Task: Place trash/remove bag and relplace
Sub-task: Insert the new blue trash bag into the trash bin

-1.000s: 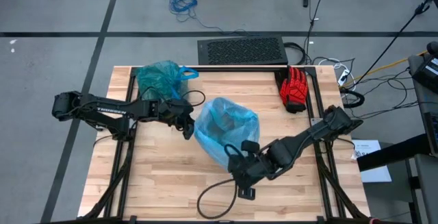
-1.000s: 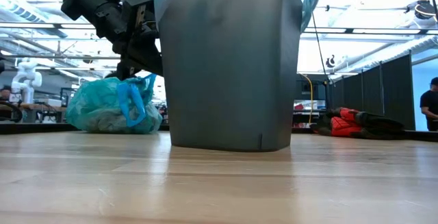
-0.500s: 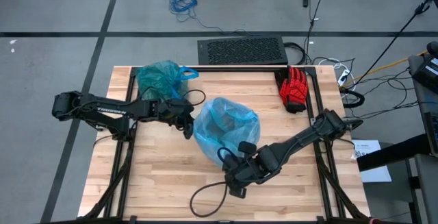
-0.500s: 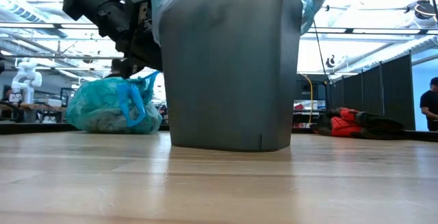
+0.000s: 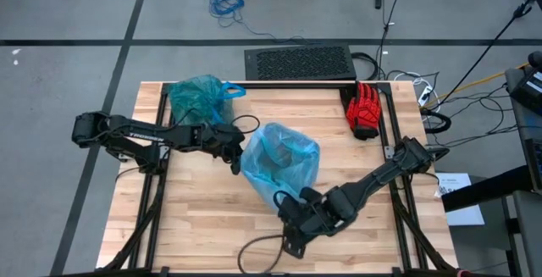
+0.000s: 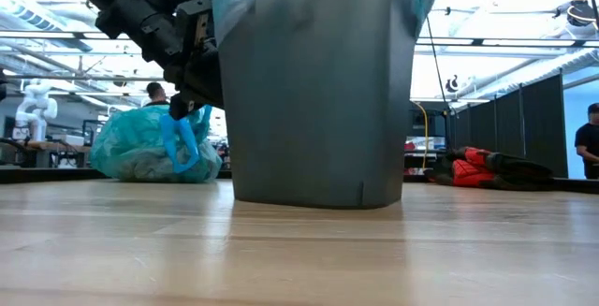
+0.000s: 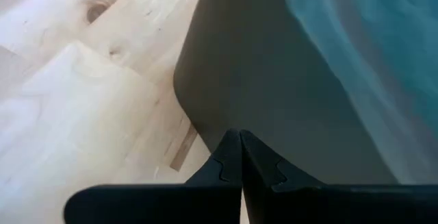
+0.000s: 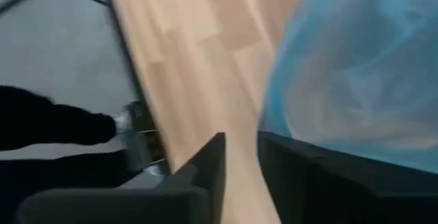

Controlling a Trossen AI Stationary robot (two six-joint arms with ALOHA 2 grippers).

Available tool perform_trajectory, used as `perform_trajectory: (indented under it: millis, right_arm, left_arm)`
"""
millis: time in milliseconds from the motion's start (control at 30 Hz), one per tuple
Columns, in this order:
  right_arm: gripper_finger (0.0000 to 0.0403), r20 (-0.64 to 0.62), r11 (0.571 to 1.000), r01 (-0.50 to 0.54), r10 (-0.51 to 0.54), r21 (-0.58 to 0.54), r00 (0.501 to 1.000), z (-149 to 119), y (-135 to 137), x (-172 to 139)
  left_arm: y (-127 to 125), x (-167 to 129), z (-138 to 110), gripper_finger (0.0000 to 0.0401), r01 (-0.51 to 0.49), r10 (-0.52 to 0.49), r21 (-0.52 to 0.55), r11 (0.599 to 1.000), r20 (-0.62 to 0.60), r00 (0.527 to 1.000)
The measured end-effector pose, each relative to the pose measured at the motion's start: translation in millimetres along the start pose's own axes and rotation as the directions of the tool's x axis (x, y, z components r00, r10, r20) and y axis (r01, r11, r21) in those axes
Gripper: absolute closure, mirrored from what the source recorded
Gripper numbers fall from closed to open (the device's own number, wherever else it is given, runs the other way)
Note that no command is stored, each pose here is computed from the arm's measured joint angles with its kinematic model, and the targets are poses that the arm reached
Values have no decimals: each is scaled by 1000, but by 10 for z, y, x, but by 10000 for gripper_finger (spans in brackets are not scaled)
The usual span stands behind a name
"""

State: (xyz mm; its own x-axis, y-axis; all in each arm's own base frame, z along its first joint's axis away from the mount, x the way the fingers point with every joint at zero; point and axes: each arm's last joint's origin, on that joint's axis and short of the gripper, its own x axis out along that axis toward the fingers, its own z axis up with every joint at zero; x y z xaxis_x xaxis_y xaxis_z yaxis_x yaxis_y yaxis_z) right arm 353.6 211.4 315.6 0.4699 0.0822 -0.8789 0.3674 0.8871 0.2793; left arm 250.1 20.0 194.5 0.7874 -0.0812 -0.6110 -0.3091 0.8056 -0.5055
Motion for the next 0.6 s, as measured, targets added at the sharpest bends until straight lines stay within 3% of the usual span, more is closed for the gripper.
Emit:
perform_trajectory:
  millis: [133,333,600]
  right_arm:
    - [276,40,998,-56,56,-10,998,-12,120,-204]
    - [208,112,998,-56,56,-9,992,44,152,-426]
    - [166,128,997,-70,67,18,989,62,82,-612]
  left_arm:
    - [-4,-1,-2,401,12,-12,3,1000,-7,1000]
    - [-6,-1,-5,401,21,-21,6,1000,-15,1000]
    - [-6,-2,-5,401,21,-21,27,999,-14,1000]
